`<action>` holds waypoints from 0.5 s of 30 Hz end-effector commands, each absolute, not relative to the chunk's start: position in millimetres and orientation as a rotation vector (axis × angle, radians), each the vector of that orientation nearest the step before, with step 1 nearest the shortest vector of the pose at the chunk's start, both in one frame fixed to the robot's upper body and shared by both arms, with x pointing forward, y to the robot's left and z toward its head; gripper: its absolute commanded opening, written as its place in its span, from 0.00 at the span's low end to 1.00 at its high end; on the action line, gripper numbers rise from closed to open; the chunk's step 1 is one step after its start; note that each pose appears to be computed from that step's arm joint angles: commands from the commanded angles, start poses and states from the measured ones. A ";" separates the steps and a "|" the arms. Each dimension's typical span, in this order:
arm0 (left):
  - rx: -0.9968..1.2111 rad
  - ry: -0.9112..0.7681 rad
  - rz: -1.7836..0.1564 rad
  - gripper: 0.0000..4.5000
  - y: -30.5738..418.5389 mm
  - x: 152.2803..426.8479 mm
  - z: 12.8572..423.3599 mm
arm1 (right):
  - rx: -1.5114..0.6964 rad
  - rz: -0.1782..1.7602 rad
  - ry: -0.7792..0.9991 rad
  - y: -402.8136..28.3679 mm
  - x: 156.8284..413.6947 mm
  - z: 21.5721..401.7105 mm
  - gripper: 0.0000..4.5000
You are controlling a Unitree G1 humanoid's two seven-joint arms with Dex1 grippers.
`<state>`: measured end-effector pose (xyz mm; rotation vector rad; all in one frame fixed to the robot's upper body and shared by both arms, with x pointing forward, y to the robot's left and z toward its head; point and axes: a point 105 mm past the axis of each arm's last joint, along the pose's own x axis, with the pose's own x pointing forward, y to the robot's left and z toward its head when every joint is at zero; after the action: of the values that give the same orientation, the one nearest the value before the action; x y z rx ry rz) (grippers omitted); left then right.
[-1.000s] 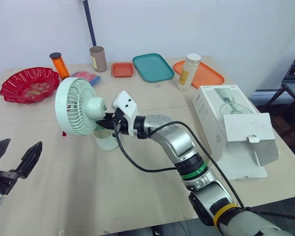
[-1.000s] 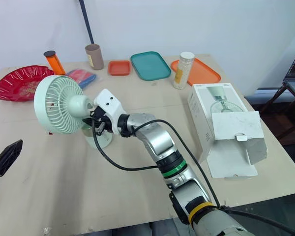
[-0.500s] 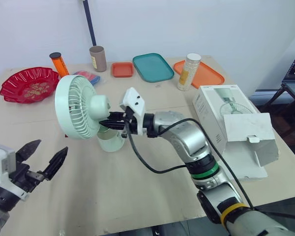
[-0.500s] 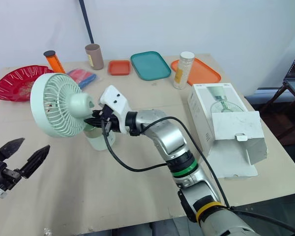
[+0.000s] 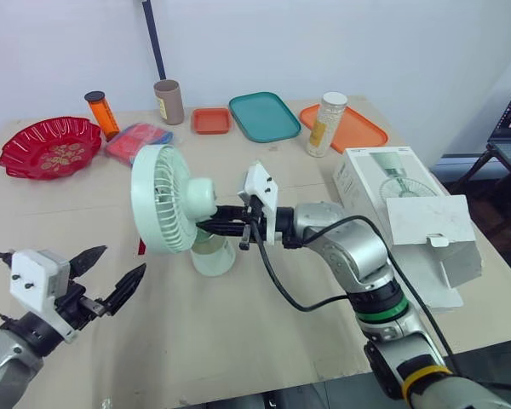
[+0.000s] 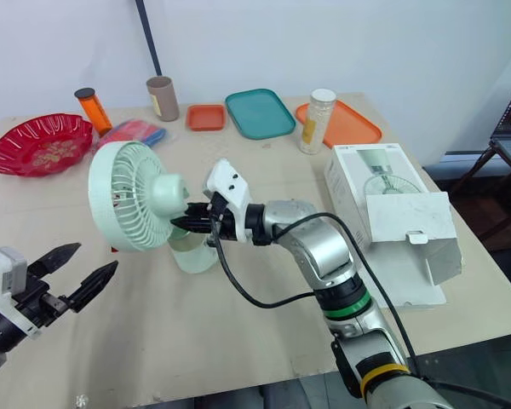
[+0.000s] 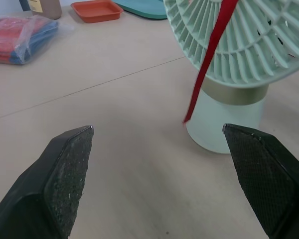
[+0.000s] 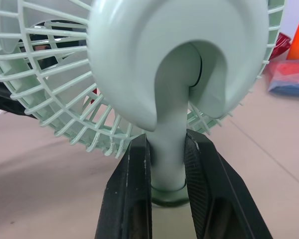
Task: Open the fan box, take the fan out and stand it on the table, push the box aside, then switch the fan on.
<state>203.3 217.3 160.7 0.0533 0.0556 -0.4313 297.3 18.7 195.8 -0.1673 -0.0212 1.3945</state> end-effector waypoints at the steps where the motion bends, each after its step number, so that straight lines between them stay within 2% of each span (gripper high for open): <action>1: 0.092 0.094 -0.513 0.98 209.6 203.2 153.4 | -0.161 1.467 -0.165 22.2 277.6 224.0 0.08; 7: 0.089 0.155 -0.547 0.98 204.7 209.3 135.6 | -0.165 1.472 -0.170 19.7 274.4 221.8 0.08; 11: 0.078 0.139 -0.576 0.98 198.0 213.6 133.4 | -0.157 1.474 -0.170 19.3 273.5 222.3 0.08; 15: 0.083 0.118 -0.599 0.77 197.6 222.2 136.9 | -0.156 1.481 -0.166 19.0 272.9 221.7 0.08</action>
<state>221.5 198.3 133.6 0.0708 0.1371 -0.5824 286.5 16.6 197.5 -0.1514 -0.0426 1.4359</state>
